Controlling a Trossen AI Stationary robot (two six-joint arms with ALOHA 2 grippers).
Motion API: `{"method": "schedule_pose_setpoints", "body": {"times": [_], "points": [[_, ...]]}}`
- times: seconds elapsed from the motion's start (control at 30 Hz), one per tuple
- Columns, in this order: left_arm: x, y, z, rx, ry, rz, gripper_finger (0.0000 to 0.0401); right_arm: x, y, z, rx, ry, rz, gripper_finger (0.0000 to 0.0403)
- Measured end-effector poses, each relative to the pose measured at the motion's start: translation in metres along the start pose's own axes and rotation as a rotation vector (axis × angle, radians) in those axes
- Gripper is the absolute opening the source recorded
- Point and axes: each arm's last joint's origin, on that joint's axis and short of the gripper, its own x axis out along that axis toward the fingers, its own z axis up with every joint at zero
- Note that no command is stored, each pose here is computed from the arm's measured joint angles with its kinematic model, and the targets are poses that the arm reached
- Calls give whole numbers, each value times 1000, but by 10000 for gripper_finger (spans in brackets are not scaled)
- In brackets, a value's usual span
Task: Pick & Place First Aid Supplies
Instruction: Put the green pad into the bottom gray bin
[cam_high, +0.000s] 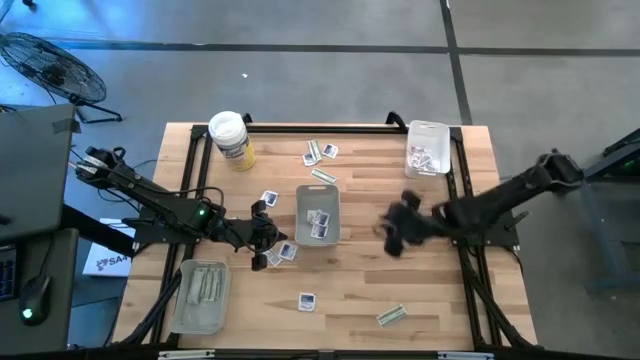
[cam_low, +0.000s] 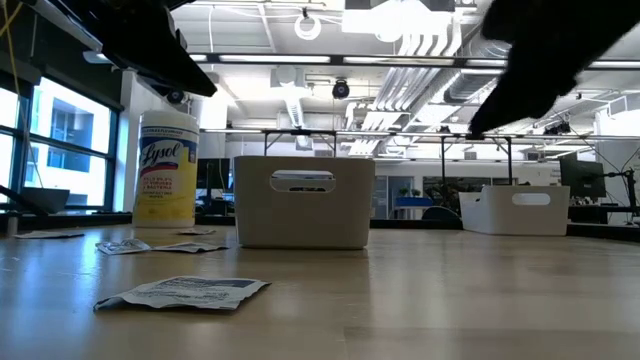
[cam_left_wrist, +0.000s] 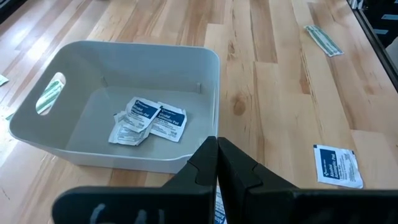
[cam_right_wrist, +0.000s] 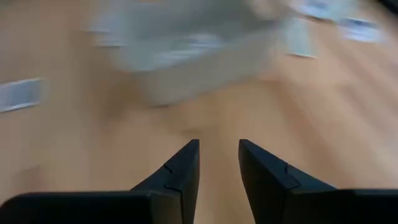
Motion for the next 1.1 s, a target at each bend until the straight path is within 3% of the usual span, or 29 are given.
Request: {"method": "schedule_pose_setpoints", "body": {"times": [0.2, 0.37, 0.63, 0.8, 1.1], "points": [[0, 0, 0, 0, 0, 0, 2, -23, 52, -41, -99, -86, 311, 100], [0, 0, 0, 0, 0, 0, 2, -34, 81, -77, -103, -9, 440, 82], [0, 0, 0, 0, 0, 0, 2, -39, 111, -111, -43, 95, 497, 89], [0, 0, 0, 0, 0, 0, 2, -28, 115, -129, -37, 219, 480, 108], [0, 0, 0, 0, 0, 0, 2, -18, 118, -141, -154, 270, 502, 97]]}}
